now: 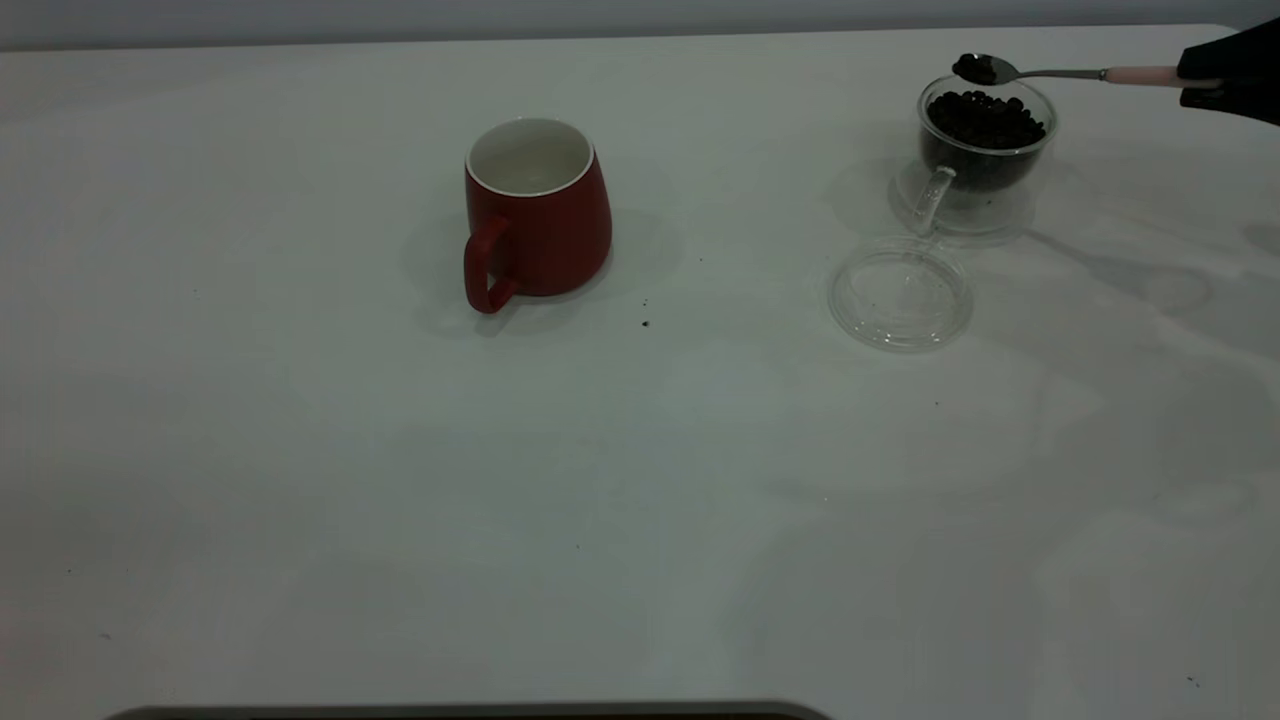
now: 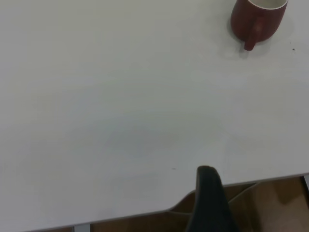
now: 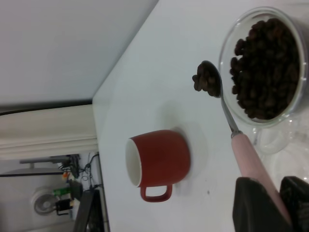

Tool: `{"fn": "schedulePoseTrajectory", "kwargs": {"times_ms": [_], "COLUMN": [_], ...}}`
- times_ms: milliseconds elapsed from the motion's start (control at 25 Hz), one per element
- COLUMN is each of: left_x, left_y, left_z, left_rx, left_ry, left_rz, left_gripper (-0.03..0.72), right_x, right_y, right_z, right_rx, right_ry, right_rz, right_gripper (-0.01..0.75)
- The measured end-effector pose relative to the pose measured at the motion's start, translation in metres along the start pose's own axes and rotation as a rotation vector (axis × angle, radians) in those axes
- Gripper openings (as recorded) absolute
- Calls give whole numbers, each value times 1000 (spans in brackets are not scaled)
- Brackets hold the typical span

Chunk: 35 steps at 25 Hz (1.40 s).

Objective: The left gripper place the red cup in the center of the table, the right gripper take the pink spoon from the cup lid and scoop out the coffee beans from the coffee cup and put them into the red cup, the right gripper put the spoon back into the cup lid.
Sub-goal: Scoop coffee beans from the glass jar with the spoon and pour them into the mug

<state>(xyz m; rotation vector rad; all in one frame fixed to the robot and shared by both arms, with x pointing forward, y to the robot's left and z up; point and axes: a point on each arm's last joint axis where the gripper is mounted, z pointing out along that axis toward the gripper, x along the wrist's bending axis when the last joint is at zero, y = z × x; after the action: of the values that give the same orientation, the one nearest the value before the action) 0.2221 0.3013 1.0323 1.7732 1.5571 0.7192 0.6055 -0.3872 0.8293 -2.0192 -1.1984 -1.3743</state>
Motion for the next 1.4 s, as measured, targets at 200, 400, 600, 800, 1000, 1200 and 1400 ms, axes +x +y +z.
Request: {"fn": "schedulePoseTrajectory", "kwargs": {"times_ms": [200,400,600,800,1000,1200,1400], "left_x": [0,0,0,0,0,0,0], "left_y": [0,0,0,0,0,0,0], "left_z": [0,0,0,0,0,0,0], "left_rx": [0,0,0,0,0,0,0], "left_ry": [0,0,0,0,0,0,0], "left_rz": [0,0,0,0,0,0,0], "left_gripper": [569,569,569,569,569,569,569], "right_x": [3,4,12,30,46,64,79], "right_y": [0,0,-5,-17,-32,-49,-66], "right_z": [0,0,15,45,71,97,120], "right_rx": [7,7,34,77,130,169,201], "right_ry": [36,39,51,81,103,134,163], "right_rz": [3,3,-4,-18,-36,-40,-41], "right_gripper": [114,114,114,114,114,114,114]}}
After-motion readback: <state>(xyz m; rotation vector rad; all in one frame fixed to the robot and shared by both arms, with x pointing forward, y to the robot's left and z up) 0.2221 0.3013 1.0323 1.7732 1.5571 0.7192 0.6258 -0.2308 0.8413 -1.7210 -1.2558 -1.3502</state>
